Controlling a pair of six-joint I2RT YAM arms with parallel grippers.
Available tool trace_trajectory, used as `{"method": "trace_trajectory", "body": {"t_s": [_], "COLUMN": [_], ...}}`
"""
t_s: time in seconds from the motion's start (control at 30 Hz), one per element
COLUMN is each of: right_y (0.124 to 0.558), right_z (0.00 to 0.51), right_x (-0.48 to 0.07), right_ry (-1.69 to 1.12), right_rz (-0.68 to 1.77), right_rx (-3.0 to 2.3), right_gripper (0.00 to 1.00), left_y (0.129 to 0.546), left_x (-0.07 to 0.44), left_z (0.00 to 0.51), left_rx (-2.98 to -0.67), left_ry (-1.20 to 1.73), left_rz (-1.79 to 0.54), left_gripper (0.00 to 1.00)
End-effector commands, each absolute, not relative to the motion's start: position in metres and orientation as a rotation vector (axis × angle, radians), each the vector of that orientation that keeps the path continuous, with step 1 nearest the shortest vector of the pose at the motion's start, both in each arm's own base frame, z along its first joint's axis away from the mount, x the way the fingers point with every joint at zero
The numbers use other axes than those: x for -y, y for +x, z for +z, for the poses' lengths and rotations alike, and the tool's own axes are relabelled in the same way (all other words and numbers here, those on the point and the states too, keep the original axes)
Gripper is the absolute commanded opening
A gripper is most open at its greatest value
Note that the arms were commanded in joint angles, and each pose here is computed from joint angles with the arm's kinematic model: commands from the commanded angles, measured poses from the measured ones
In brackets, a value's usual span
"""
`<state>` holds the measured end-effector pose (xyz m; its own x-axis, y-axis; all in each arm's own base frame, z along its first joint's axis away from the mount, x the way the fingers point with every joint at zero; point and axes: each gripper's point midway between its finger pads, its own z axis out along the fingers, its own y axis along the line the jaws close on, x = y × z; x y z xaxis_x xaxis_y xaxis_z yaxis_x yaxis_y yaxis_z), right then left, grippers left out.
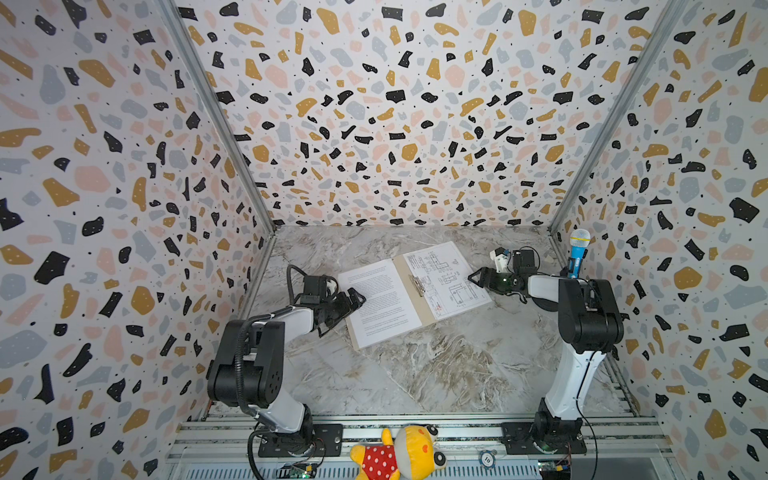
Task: Put the files into the folder
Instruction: 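Release the metal clip and draw both grippers back from the folder, then push the folder cover shut with the left gripper while the right gripper steadies it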
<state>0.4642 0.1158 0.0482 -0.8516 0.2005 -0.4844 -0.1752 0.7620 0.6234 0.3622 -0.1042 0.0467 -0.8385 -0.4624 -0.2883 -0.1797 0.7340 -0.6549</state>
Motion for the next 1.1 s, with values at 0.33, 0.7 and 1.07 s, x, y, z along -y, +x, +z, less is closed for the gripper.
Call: {"method": "trace_trajectory", "body": {"t_s": [0.33, 0.7, 1.07], "right_y": [0.411, 0.381, 0.351], "right_z": [0.042, 0.045, 0.038], "right_x": [-0.130, -0.149, -0.168], "right_ry": [0.076, 0.035, 0.013], "right_rz": [0.985, 0.993, 1.015], "right_rx": [-2.524, -2.543, -2.570], "right_gripper": [0.76, 0.76, 0.76], "left_y": [0.341, 0.367, 0.376], "left_x": [0.116, 0.122, 0.119], "left_z": [0.061, 0.136, 0.197], "left_rx": [-2.478, -2.259, -2.125], "left_ry": [-0.504, -0.475, -0.456], "left_rz": [-1.014, -1.119, -1.112], "left_gripper": [1.00, 1.00, 1.00]}}
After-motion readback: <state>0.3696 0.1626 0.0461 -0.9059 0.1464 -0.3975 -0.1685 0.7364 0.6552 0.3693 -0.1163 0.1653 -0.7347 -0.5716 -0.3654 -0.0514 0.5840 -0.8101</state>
